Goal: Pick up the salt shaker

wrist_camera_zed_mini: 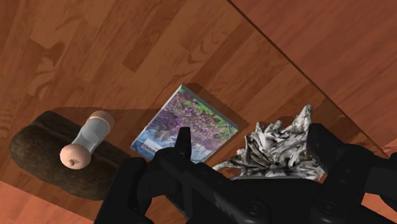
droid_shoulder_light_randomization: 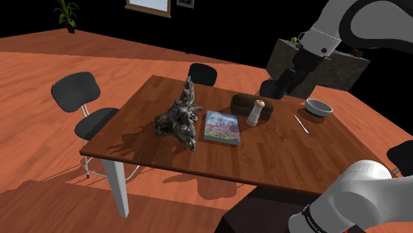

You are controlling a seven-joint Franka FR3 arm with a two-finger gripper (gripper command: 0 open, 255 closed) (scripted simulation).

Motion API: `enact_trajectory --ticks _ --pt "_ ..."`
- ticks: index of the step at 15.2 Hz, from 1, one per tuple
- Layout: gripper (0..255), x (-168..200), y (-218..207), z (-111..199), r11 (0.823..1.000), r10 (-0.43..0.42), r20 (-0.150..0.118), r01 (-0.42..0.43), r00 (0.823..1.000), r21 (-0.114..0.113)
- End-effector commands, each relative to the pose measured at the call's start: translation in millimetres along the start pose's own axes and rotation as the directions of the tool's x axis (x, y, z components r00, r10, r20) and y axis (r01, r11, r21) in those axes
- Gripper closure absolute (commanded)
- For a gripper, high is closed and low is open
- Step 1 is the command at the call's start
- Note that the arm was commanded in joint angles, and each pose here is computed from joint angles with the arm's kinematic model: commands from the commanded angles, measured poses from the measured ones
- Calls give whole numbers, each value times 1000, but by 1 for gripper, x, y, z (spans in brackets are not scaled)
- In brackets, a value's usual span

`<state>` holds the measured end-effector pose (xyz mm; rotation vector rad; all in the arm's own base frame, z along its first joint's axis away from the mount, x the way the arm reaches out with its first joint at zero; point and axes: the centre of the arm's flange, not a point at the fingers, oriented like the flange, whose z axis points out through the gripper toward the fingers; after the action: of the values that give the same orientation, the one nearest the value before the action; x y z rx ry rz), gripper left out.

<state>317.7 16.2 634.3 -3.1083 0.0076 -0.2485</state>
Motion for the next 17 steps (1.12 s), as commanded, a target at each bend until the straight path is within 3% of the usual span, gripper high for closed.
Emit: enact_trajectory --ticks 1,17 --pt "0 0 0 0 1000 0 0 0 1000 0" --pt "0 105 150 108 1000 4 47 -3 999 -18"
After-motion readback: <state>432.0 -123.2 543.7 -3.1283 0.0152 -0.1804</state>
